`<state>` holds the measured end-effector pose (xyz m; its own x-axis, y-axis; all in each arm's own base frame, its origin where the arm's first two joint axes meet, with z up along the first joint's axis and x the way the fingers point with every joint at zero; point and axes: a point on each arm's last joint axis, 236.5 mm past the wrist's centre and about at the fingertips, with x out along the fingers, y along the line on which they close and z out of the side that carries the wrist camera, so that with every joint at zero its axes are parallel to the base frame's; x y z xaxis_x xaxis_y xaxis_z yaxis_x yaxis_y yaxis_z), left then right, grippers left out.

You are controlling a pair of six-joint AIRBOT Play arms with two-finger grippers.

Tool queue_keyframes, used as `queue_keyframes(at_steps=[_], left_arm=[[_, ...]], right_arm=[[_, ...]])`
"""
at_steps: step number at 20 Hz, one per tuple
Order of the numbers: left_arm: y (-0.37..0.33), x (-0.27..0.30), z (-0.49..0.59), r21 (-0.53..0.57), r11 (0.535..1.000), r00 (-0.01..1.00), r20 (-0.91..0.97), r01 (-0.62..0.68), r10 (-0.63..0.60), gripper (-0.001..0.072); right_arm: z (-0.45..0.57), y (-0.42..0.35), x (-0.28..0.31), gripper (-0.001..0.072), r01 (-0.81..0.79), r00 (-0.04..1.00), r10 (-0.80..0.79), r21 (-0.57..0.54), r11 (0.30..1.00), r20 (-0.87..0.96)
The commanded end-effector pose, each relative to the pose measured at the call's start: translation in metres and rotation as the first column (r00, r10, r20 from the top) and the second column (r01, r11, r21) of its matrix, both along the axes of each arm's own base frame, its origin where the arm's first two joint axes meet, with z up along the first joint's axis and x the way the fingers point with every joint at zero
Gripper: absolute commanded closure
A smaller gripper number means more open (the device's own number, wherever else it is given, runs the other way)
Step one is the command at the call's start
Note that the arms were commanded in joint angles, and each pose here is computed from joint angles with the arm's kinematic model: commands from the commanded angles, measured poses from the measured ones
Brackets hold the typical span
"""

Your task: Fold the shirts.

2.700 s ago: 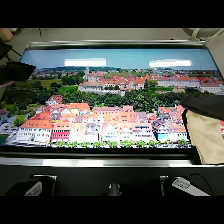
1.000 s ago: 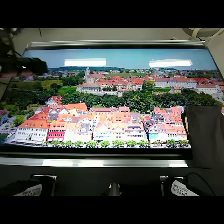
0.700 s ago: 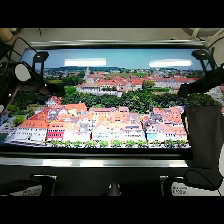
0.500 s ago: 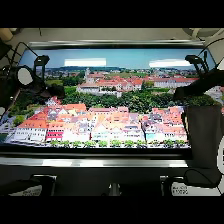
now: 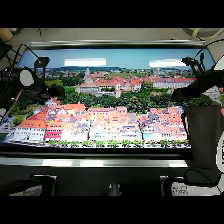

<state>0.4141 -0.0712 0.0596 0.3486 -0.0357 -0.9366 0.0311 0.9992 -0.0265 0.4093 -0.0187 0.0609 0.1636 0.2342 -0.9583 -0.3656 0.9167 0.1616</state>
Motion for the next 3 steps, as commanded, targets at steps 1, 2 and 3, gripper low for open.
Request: queue_keyframes(at_steps=[1,2,3], left_arm=[[0.0005,-0.0001,0.0001,0.002,1.0,1.0,0.0,-0.001,0.001,0.0042],[0.0005,-0.0001,0.0001,0.002,1.0,1.0,0.0,0.0,0.0,0.0042],[0.0005,-0.0001,0.0001,0.002,1.0,1.0,0.0,-0.001,0.001,0.0042]], right_arm=[[-0.0001,0.0006,-0.0005,0.0044,-0.002,1.0,0.002,0.001,1.0,-0.003],[-0.0001,0.0006,-0.0004,0.0044,-0.002,1.0,0.002,0.001,1.0,-0.002],[-0.0001,0.0006,-0.0004,0.0044,-0.002,1.0,0.002,0.001,1.0,-0.002]])
